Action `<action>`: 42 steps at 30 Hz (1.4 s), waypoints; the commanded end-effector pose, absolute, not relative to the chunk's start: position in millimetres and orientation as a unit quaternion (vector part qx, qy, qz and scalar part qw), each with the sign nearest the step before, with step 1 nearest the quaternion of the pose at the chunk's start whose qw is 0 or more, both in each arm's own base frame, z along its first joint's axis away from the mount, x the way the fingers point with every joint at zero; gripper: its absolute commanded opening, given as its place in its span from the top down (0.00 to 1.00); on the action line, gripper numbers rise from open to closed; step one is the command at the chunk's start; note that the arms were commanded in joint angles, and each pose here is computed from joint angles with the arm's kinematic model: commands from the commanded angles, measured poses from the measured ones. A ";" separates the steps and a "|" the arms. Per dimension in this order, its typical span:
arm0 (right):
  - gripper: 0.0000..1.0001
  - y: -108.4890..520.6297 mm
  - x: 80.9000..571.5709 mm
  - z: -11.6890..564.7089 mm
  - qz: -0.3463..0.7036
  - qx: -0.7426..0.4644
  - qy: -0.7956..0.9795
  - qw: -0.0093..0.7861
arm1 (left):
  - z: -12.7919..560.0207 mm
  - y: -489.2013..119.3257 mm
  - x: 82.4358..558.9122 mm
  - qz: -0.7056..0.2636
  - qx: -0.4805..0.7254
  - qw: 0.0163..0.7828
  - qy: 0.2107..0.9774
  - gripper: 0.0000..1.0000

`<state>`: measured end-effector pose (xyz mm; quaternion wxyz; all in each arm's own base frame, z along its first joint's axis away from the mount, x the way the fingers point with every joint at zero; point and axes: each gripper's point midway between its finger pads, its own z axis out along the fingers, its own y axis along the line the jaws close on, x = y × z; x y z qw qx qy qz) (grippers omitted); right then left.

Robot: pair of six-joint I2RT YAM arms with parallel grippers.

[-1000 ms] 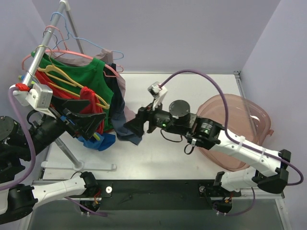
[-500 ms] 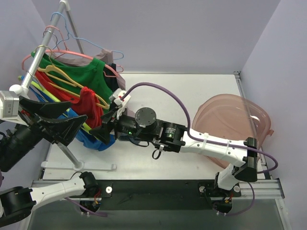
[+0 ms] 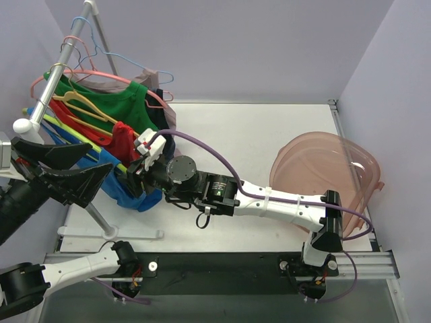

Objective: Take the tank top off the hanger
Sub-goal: Pick up the hanger from the clothesline.

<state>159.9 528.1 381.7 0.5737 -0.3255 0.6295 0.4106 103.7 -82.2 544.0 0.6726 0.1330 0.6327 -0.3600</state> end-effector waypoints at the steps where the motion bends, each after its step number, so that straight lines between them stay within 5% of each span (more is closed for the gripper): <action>1: 0.53 524.4 171.6 410.7 0.393 -0.290 0.618 0.616 | 545.9 -76.7 102.1 -0.357 0.133 0.678 0.629 0.07; 10: 0.58 532.3 175.5 416.9 0.384 -0.292 0.609 0.630 | 546.5 -75.8 101.3 -0.357 0.135 0.680 0.627 0.07; 13: 0.66 535.2 177.5 420.0 0.379 -0.294 0.605 0.635 | 544.3 -75.3 101.6 -0.354 0.135 0.679 0.628 0.07; 18: 1.00 529.2 181.7 435.3 0.371 -0.286 0.592 0.656 | 543.7 -72.9 100.3 -0.353 0.136 0.680 0.628 0.07; 42: 1.00 489.4 167.5 533.4 0.434 -0.233 0.463 0.737 | 543.3 -62.3 100.2 -0.342 0.127 0.687 0.628 0.06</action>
